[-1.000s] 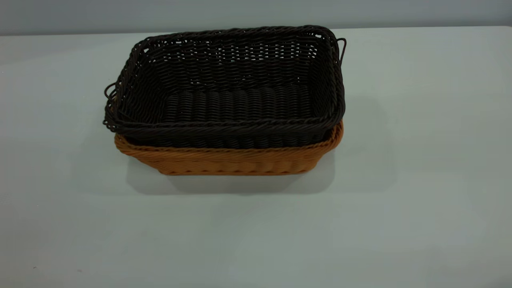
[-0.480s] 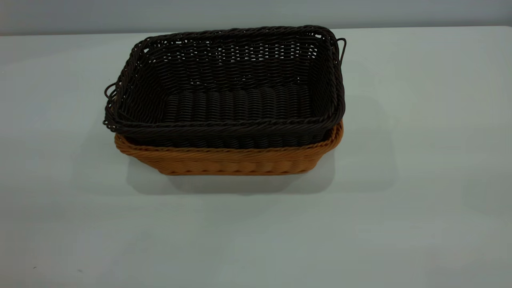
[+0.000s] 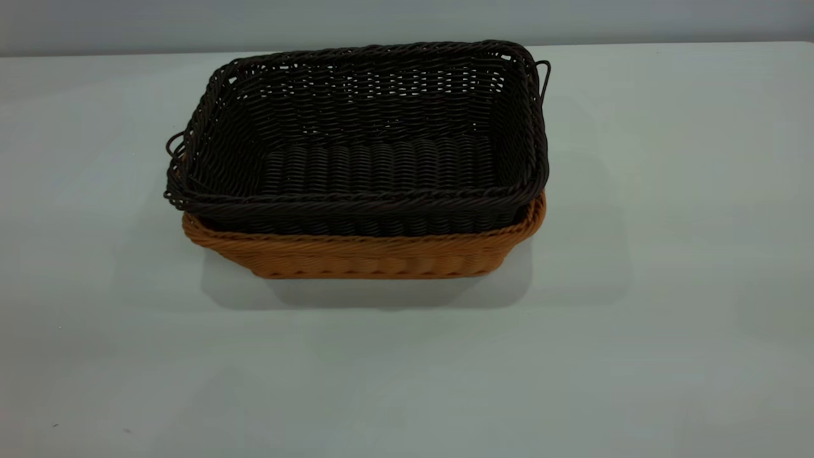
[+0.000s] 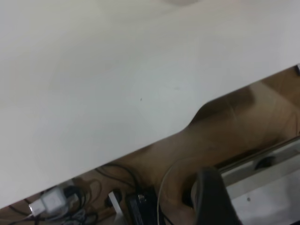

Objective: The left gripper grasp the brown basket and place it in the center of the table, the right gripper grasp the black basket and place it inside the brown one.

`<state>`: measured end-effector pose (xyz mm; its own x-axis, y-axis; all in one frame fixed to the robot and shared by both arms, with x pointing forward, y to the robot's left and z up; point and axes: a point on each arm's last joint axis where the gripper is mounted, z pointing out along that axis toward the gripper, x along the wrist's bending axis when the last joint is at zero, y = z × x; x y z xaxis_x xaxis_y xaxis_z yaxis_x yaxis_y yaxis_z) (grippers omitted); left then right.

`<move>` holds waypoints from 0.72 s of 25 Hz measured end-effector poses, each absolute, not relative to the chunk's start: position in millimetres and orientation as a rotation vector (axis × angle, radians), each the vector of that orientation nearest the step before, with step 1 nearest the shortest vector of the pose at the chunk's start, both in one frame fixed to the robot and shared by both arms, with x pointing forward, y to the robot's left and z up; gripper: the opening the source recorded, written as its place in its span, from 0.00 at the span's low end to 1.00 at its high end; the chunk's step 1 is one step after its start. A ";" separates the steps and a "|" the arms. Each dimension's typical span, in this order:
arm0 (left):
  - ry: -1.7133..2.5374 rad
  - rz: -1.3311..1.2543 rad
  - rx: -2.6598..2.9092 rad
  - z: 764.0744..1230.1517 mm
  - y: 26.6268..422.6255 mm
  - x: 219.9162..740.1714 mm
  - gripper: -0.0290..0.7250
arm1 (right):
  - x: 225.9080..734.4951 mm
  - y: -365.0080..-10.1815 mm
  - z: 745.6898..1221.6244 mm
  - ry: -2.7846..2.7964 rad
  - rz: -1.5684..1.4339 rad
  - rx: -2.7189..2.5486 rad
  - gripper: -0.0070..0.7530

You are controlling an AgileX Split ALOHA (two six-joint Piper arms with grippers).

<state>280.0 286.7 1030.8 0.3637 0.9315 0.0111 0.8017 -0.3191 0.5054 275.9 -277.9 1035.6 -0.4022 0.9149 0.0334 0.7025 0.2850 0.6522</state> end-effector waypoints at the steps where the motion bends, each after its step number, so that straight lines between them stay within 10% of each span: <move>1: 1.505 0.425 2.210 1031.1 287.0 279.3 0.56 | 275.9 -277.9 1035.6 2.213 0.849 1.464 0.75; 18: 1.921 0.547 1.910 1031.5 303.1 279.6 0.56 | 233.5 -289.1 1041.2 1.674 0.969 1.545 0.75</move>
<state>279.6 303.1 1031.5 -0.0080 0.9999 0.0074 0.8539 0.0029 0.5204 233.5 -289.1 1041.2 -0.0906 0.9957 0.0188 0.5123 0.0304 0.8583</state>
